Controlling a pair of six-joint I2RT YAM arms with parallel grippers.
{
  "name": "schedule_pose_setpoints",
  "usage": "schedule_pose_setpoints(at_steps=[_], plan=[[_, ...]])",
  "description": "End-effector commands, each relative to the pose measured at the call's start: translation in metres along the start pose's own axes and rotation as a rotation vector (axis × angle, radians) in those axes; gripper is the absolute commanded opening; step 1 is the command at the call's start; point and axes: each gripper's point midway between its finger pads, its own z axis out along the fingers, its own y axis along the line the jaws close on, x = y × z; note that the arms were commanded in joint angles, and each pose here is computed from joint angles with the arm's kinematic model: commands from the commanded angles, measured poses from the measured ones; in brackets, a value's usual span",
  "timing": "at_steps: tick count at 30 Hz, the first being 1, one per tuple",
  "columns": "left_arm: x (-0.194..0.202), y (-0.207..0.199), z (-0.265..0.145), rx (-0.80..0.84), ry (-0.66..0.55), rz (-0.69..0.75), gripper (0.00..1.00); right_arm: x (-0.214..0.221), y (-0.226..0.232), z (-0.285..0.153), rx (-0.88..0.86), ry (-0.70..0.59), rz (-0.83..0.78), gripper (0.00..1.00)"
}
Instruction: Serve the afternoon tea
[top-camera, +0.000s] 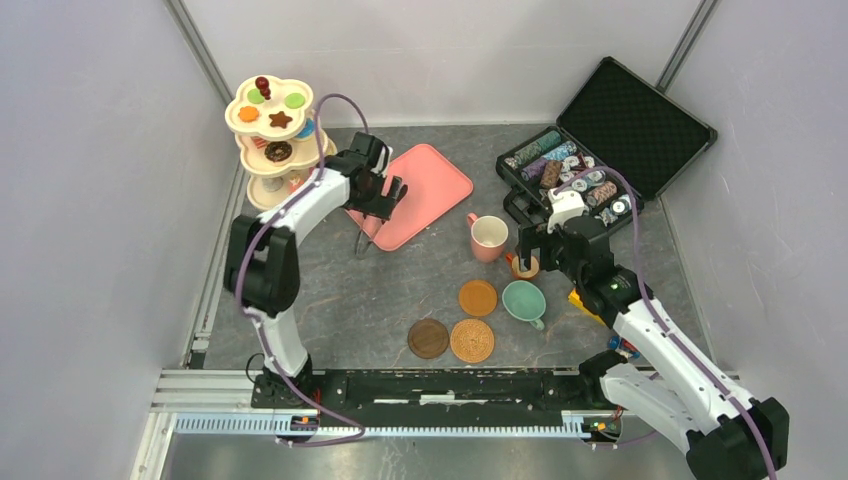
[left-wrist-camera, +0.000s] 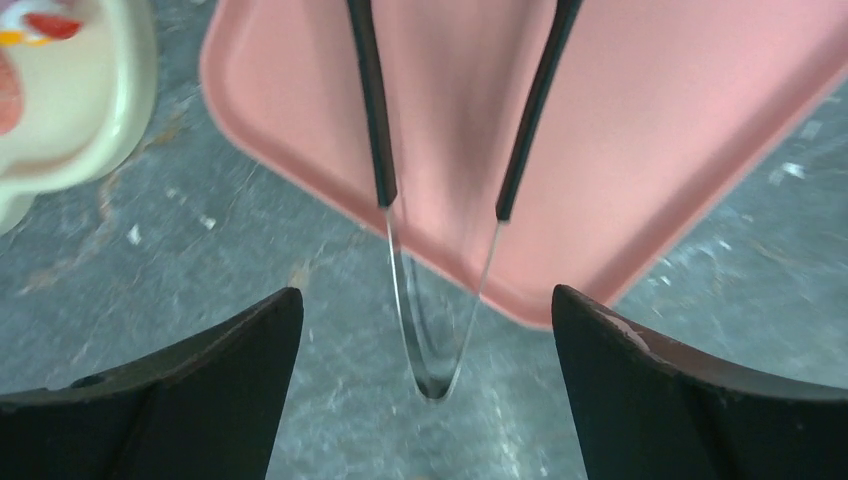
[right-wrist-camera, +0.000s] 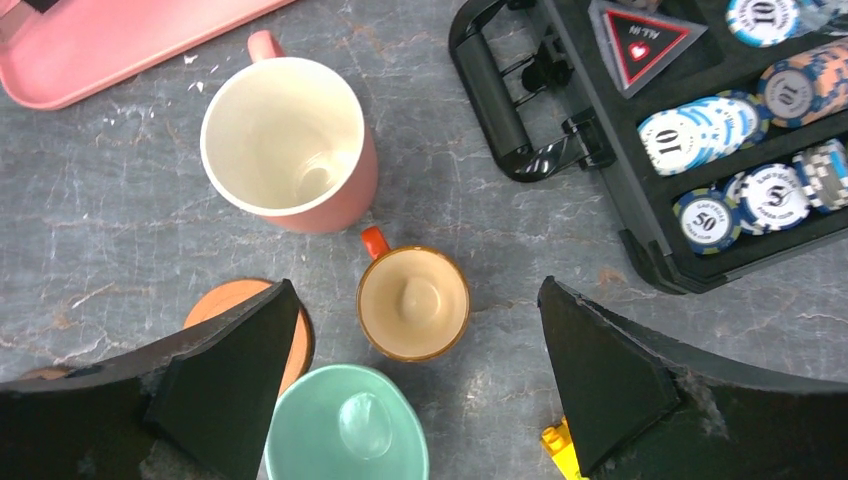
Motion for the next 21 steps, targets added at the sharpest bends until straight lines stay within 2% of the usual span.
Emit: schedule_pose_setpoints(at_steps=[1,6,11,14,16,21], plan=[[-0.032,-0.001,-0.097,0.050,-0.186,-0.122,1.00,0.005,0.015,-0.003,-0.091,-0.006,-0.004,0.98],[0.019,-0.057,-0.144,0.206,-0.190,-0.210,0.99,0.009,0.028,-0.005,-0.159,-0.024,0.001,0.98],[0.095,-0.132,-0.167,0.266,-0.143,-0.182,0.97,0.010,0.037,-0.006,-0.198,-0.023,-0.018,0.98],[0.137,-0.180,-0.180,0.338,-0.103,-0.139,0.96,0.007,0.034,-0.006,-0.179,-0.028,-0.022,0.98],[0.162,-0.199,-0.183,0.325,-0.069,-0.098,0.94,0.004,0.028,-0.006,-0.143,-0.025,-0.025,0.98],[0.214,-0.240,-0.166,0.270,0.058,0.033,0.81,0.005,0.019,-0.009,-0.097,-0.019,-0.027,0.98]])
